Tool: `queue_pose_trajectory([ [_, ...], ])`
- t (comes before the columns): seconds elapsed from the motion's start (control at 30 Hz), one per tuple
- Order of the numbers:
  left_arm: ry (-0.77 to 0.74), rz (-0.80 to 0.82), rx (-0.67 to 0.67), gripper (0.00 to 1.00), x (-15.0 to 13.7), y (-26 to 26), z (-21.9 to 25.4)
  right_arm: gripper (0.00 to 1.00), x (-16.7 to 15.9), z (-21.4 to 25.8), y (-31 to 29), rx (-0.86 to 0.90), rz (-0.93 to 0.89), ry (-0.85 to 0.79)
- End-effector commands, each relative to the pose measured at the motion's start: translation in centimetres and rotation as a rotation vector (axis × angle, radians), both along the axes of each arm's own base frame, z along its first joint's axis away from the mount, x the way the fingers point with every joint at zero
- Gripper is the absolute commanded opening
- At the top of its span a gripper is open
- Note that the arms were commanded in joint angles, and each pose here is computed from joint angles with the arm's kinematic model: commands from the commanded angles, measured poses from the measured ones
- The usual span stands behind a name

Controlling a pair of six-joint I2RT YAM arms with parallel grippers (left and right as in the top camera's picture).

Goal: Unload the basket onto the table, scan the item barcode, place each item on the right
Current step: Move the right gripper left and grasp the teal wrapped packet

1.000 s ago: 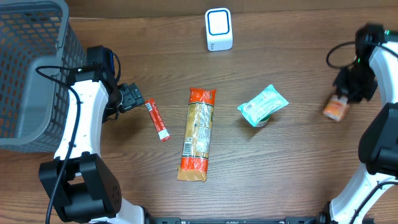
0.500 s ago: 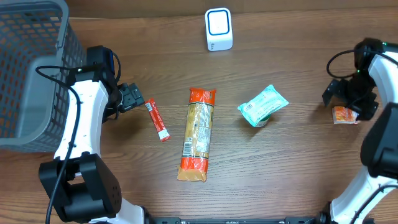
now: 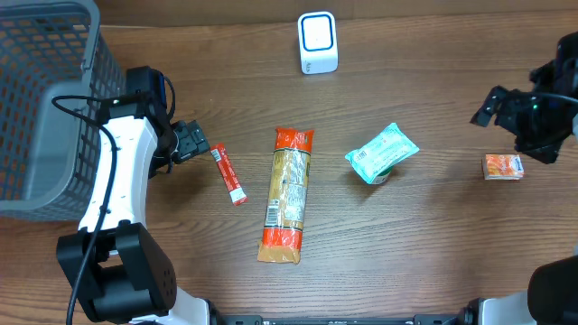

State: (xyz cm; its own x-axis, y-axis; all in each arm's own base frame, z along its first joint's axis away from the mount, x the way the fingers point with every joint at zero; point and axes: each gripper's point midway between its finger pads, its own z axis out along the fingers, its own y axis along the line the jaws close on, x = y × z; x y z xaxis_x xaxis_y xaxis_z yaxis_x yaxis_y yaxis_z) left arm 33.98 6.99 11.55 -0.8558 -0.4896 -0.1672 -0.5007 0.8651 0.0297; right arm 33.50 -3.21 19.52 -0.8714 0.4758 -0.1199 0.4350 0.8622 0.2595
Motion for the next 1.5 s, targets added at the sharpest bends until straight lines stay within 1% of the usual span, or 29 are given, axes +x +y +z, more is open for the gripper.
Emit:
queue_pose_trajectory([
  [0.0, -0.020, -0.006, 0.010, 1.00, 0.3, 0.2, 0.7, 1.00, -0.4, -2.6, 1.9, 0.070, 0.056, 0.042],
  [0.2, -0.020, -0.006, 0.010, 1.00, 0.3, 0.2, 0.7, 1.00, -1.3, -7.3, 4.5, 0.161, 0.102, 0.072],
  [0.4, -0.020, -0.006, 0.010, 1.00, 0.3, 0.2, 0.7, 1.00, -1.9, -9.8, 6.1, 0.228, 0.144, 0.066],
  [0.5, -0.020, -0.006, 0.010, 1.00, 0.3, 0.2, 0.7, 1.00, -1.8, -9.4, 7.7, 0.313, 0.234, 0.015],
  [0.6, -0.020, -0.006, 0.010, 1.00, 0.3, 0.2, 0.7, 1.00, -1.3, -7.7, 9.9, 0.452, 0.319, -0.067],
  [0.7, -0.020, -0.006, 0.010, 1.00, 0.3, 0.2, 0.7, 1.00, -0.9, -6.9, 11.2, 0.531, 0.340, -0.117],
  [0.87, -0.020, -0.006, 0.010, 1.00, 0.3, 0.2, 0.7, 0.98, 0.3, -8.2, 12.2, 0.523, 0.373, -0.188],
  [1.0, -0.020, -0.006, 0.010, 1.00, 0.3, 0.2, 0.7, 0.98, 1.4, -9.4, 12.2, 0.524, 0.324, -0.228],
  [1.17, -0.020, -0.006, 0.010, 1.00, 0.3, 0.2, 0.7, 0.98, 1.9, -10.7, 12.3, 0.539, 0.286, -0.260],
  [1.23, -0.020, -0.006, 0.010, 1.00, 0.3, 0.2, 0.7, 0.96, 1.9, -10.6, 12.6, 0.564, 0.302, -0.288],
  [1.37, -0.020, -0.006, 0.010, 1.00, 0.3, 0.2, 0.7, 0.90, 2.1, -10.4, 13.0, 0.593, 0.321, -0.319],
  [1.43, -0.020, -0.006, 0.010, 1.00, 0.3, 0.2, 0.7, 0.85, 2.3, -10.3, 13.1, 0.594, 0.325, -0.329],
  [1.47, -0.020, -0.006, 0.010, 1.00, 0.3, 0.2, 0.7, 0.80, 2.3, -10.3, 13.1, 0.593, 0.326, -0.332],
])
